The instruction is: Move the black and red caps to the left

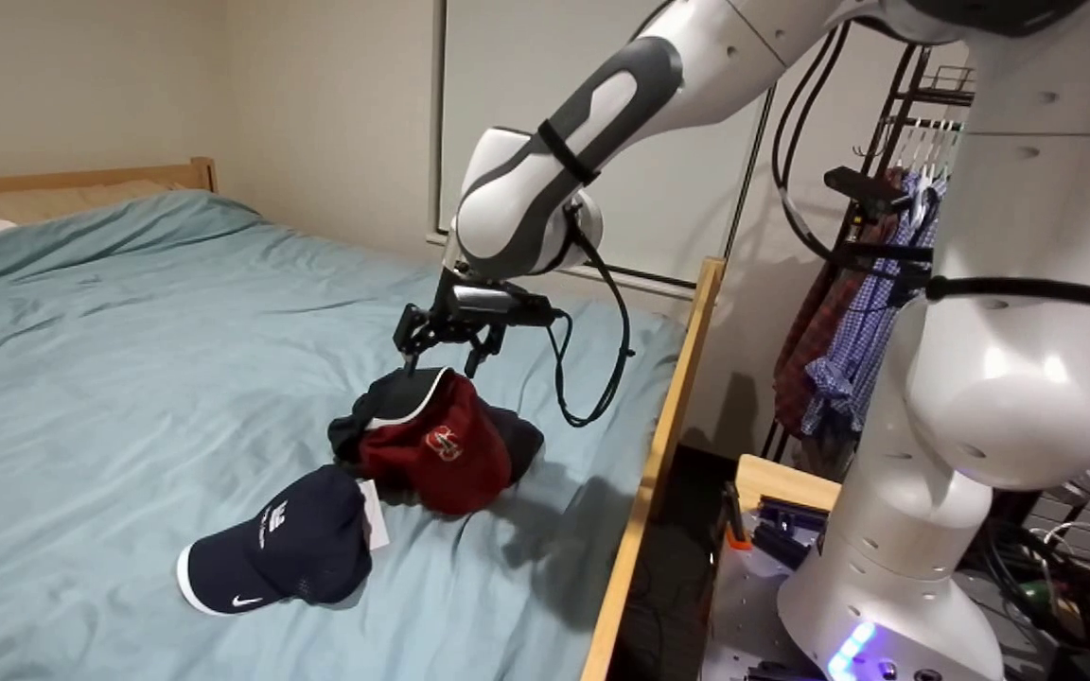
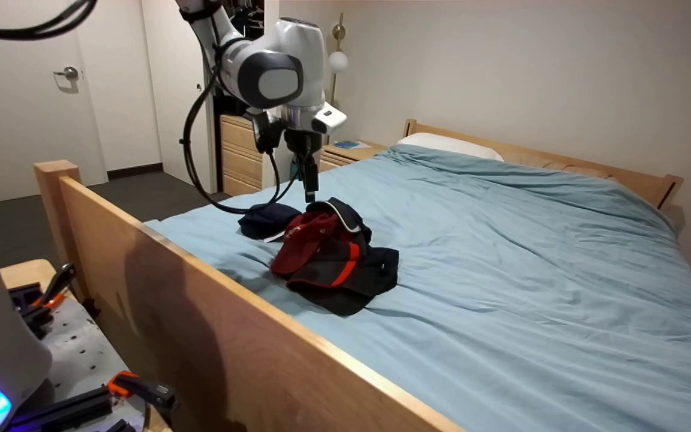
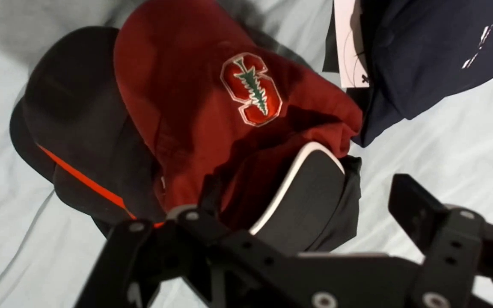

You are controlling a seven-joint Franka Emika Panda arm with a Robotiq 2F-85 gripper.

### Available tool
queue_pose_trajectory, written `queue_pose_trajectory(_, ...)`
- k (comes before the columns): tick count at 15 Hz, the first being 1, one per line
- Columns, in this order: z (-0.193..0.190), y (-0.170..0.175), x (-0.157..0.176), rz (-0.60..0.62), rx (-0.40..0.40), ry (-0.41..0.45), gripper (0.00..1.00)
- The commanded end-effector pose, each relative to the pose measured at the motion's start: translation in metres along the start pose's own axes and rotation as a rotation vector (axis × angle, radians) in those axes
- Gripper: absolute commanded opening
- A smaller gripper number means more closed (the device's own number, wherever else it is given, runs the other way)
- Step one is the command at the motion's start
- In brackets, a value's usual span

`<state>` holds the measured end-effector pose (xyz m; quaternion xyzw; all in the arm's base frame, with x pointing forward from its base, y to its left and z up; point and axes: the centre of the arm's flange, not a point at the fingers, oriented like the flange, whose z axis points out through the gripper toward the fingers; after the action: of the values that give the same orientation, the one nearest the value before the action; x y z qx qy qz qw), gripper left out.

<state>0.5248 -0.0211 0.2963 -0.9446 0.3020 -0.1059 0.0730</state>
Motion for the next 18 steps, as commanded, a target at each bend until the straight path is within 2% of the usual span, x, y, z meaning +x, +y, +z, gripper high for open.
queue_pose_trajectory(1,0.003,-0.001,0.001,0.000,0.003,0.011,1.00)
queue_pose_trajectory(3,0.002,-0.002,0.001,0.025,-0.010,0.019,1.00)
queue_pose_trajectory(6,0.008,0.000,0.014,0.134,0.019,0.084,1.00)
queue_pose_trajectory(10,0.016,0.004,0.033,0.206,0.064,0.130,1.00)
queue_pose_trajectory(15,0.031,-0.016,0.035,0.262,0.172,0.040,1.00)
queue_pose_trajectory(18,0.029,-0.026,0.030,0.294,0.187,0.031,1.00)
